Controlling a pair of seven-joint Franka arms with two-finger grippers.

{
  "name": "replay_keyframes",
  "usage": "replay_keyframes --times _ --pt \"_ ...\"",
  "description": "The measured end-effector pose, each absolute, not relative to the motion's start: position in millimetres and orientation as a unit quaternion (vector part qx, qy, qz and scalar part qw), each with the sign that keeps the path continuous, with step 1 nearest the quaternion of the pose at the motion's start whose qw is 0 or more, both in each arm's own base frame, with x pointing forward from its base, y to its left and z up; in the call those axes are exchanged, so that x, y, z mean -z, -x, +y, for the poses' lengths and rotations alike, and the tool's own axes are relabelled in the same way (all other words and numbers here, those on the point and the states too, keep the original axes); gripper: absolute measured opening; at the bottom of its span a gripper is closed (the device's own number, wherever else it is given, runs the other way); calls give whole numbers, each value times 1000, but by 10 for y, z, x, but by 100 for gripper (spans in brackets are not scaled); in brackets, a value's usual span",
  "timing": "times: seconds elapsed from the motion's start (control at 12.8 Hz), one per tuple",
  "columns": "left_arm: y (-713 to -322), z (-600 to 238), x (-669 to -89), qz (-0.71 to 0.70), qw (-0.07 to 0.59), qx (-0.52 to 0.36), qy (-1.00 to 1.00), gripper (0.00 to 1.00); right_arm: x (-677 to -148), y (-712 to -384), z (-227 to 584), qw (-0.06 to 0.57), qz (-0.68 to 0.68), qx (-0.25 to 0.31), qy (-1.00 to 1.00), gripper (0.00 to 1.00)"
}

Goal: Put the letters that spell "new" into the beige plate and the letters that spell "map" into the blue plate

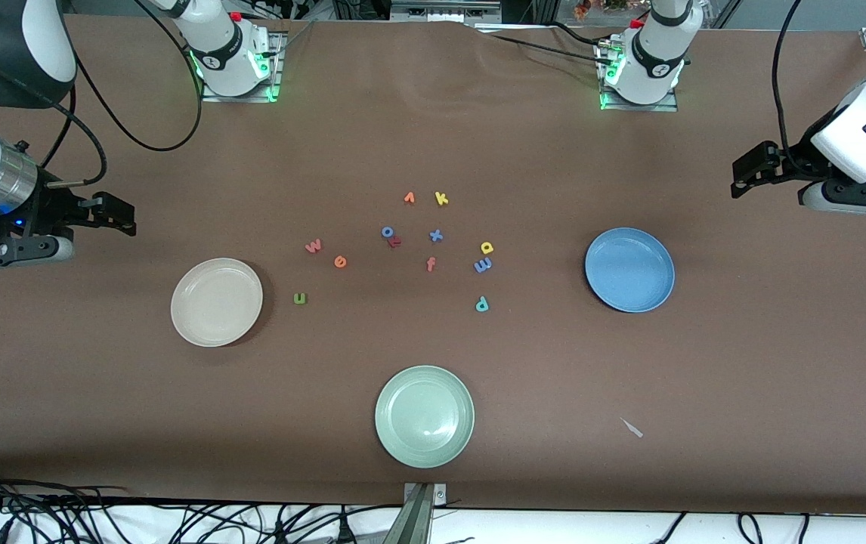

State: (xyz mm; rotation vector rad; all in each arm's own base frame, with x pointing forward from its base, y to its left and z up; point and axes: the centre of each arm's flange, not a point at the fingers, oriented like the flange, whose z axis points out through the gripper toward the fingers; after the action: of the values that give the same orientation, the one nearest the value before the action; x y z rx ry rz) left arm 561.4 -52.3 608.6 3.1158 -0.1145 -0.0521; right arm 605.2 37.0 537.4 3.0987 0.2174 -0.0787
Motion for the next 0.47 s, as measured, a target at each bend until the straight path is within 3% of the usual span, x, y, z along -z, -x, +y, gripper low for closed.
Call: replay_keyframes --times 0.47 --pt "-5614 -523 -6086 -37 12 17 -999 100 -5487 -6068 357 23 70 15 -997 100"
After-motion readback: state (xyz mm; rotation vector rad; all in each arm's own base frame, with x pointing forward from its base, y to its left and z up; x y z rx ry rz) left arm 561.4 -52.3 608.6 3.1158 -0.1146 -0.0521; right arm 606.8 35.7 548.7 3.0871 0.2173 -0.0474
